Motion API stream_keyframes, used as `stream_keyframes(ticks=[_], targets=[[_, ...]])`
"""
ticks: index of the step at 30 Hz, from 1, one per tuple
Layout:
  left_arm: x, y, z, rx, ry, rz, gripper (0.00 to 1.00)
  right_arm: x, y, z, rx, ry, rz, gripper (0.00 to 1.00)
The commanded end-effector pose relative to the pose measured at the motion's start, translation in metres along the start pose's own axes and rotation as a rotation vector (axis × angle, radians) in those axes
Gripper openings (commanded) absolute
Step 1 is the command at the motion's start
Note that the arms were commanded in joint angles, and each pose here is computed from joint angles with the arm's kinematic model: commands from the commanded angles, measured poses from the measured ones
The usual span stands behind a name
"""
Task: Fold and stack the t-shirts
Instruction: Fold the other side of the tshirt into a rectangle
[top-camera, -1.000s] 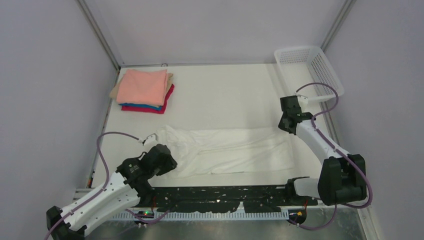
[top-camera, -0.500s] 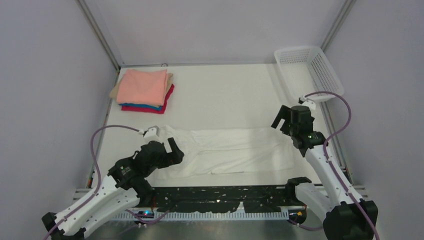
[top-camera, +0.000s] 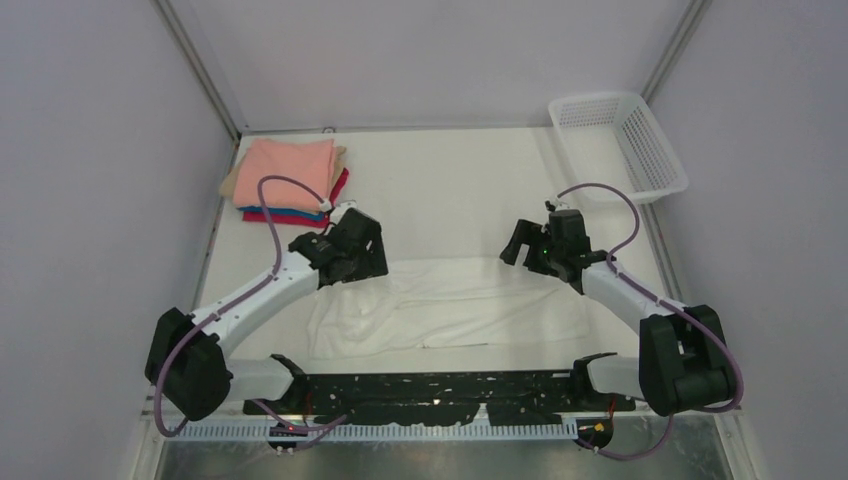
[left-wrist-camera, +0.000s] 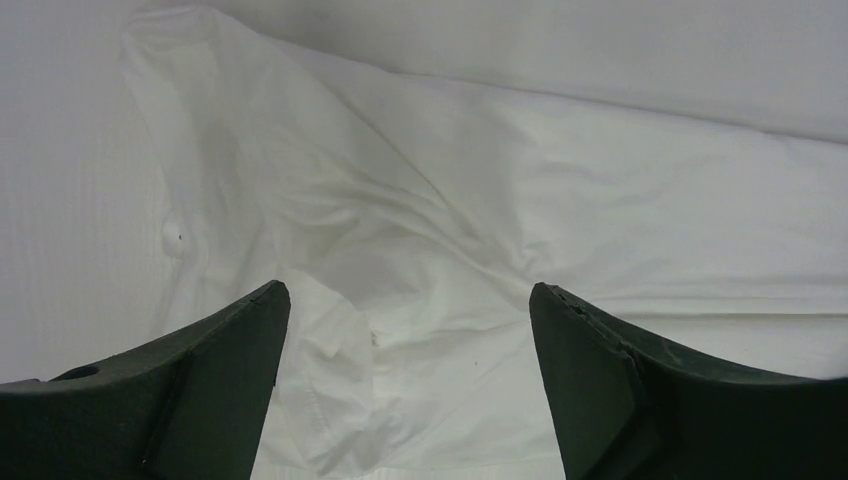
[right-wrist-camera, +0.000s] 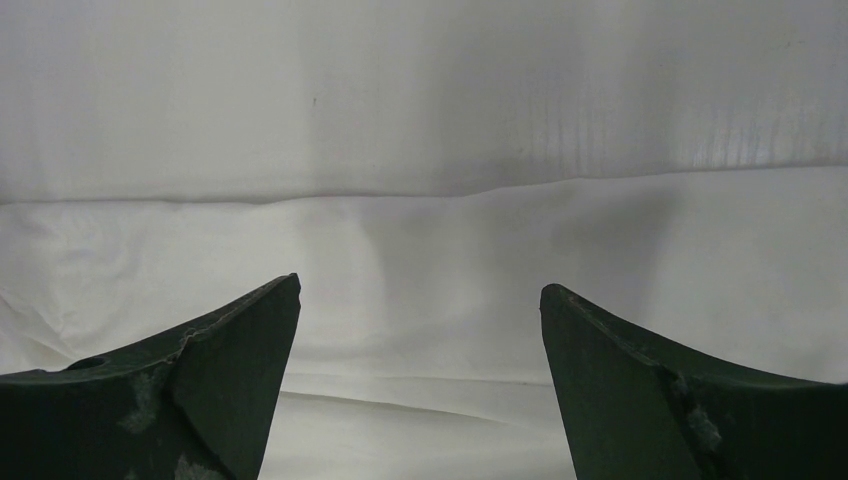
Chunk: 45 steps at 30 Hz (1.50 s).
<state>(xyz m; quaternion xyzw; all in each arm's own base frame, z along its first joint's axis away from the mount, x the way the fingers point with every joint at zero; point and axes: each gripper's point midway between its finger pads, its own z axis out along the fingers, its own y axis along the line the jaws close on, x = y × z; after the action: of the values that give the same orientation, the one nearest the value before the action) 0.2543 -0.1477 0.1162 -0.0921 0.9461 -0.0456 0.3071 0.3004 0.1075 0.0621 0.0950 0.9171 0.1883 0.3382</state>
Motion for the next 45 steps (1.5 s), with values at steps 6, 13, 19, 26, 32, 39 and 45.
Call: stream_keyframes(ticks=[6, 13, 19, 26, 32, 39, 45], targets=[[0.028, 0.029, 0.019, -0.160, 0.098, -0.003, 0.75, -0.007, -0.001, 0.007, 0.003, -0.021, -0.029, 0.95], [0.038, 0.037, 0.028, -0.232, 0.134, -0.035, 0.50, -0.003, -0.007, 0.008, 0.035, -0.009, -0.033, 0.95], [0.039, 0.041, 0.033, -0.282, 0.132, -0.057, 0.36, -0.003, -0.009, 0.009, 0.040, -0.004, -0.036, 0.95], [0.034, 0.045, 0.036, -0.313, 0.100, -0.069, 0.18, 0.000, -0.009, 0.010, 0.039, 0.005, -0.032, 0.95], [0.037, 0.043, 0.037, -0.298, 0.111, -0.071, 0.00, 0.002, -0.011, 0.011, 0.045, 0.013, -0.032, 0.95], [0.058, 0.045, 0.017, -0.209, 0.153, -0.113, 0.00, 0.002, -0.011, 0.011, 0.048, 0.015, -0.031, 0.95], [0.094, 0.044, 0.004, -0.170, 0.195, -0.181, 0.00, 0.002, -0.011, 0.011, 0.049, 0.014, -0.031, 0.95]])
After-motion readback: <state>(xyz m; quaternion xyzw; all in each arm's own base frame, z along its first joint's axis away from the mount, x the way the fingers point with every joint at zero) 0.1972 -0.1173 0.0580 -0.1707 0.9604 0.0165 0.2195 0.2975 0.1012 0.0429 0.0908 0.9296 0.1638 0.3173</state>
